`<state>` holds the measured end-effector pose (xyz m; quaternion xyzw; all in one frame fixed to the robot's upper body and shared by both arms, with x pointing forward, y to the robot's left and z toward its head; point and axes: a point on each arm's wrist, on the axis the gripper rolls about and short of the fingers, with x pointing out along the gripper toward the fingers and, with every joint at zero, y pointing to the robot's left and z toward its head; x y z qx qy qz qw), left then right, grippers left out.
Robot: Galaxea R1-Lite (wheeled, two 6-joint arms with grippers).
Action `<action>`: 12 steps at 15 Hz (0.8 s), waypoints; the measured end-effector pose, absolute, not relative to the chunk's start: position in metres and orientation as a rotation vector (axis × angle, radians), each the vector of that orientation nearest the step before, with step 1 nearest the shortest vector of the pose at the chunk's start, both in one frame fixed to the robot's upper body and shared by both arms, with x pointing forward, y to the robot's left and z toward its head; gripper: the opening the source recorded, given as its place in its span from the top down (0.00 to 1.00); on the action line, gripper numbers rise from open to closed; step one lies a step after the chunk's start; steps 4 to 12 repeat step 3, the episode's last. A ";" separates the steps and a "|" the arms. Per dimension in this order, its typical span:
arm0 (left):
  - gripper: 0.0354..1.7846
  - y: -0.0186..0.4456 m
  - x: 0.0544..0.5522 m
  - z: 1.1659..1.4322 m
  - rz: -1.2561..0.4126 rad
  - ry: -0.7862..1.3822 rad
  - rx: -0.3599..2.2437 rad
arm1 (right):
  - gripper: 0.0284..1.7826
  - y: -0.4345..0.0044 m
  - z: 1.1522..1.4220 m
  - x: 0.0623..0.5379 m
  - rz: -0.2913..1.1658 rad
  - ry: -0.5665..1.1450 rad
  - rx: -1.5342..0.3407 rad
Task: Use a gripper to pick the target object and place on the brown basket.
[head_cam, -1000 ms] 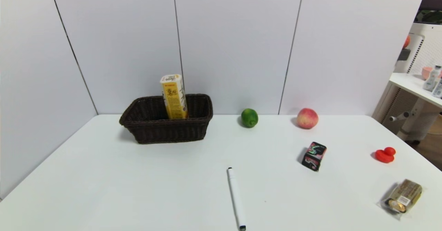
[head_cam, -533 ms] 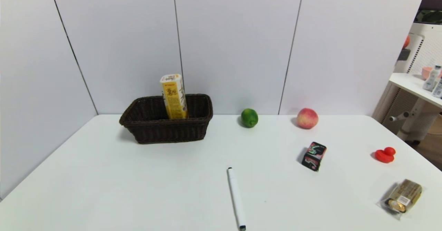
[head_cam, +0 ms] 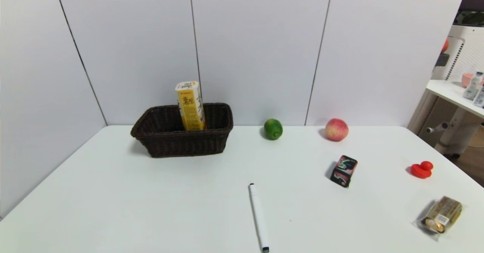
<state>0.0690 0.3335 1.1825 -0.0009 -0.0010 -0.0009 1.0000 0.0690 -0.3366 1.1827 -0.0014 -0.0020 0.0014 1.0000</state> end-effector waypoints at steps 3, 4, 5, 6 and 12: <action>0.06 0.333 0.069 1.182 -0.002 -0.002 -0.001 | 0.05 -0.337 1.183 0.069 0.003 -0.004 -0.002; 0.06 0.333 0.069 1.182 -0.002 -0.002 -0.001 | 0.05 -0.337 1.183 0.069 0.003 -0.004 -0.002; 0.06 0.333 0.069 1.182 -0.002 -0.002 -0.001 | 0.05 -0.337 1.183 0.069 0.003 -0.004 -0.002; 0.06 0.333 0.069 1.182 -0.002 -0.002 -0.001 | 0.05 -0.337 1.183 0.069 0.003 -0.004 -0.002; 0.06 0.333 0.069 1.182 -0.002 -0.002 -0.001 | 0.05 -0.337 1.183 0.069 0.003 -0.004 -0.002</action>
